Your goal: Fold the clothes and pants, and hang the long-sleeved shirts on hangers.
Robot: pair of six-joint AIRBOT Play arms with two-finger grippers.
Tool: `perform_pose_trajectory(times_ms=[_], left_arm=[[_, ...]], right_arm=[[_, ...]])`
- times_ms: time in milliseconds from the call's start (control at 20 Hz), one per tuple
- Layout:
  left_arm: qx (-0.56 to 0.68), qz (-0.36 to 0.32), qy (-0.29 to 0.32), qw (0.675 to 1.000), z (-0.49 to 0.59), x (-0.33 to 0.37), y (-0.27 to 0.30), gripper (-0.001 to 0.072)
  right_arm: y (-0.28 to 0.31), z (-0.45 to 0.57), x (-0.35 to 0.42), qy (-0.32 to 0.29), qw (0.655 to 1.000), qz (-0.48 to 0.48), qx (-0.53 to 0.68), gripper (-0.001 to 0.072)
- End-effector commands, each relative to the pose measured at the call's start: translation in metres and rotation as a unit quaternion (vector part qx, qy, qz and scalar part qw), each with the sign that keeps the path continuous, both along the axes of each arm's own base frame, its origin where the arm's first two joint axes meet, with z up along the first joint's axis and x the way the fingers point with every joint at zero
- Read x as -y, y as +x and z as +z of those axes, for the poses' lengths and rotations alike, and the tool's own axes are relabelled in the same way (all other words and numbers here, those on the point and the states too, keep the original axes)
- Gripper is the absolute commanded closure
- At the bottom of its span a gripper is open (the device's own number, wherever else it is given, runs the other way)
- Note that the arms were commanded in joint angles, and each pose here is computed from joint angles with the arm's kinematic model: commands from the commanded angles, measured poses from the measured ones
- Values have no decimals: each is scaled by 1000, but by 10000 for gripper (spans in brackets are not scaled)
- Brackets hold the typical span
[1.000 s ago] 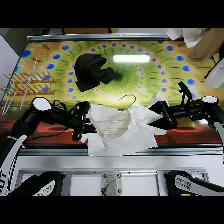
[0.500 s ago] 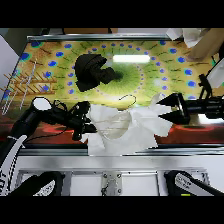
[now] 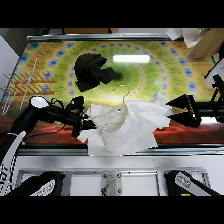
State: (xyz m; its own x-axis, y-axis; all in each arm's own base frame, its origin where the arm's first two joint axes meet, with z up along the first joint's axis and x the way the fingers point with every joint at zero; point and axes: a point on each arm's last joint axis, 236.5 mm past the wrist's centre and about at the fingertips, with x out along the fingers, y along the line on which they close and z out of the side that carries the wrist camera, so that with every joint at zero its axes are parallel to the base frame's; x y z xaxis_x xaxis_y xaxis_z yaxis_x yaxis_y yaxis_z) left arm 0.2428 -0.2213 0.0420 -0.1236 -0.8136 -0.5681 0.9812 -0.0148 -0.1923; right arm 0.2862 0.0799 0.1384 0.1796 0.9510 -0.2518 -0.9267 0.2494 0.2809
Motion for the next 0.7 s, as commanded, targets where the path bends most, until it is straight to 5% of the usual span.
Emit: perform_pose_trajectory(times_ms=[0, 650], left_arm=[[-2, 7, -18, 1000, 4, -1, 5, 692], [-4, 4, -19, 1000, 4, -1, 3, 691]], right_arm=[[-3, -6, -1, 6, 1000, 0, -4, 4], [19, -32, -41, 38, 998, 43, -25, 4]])
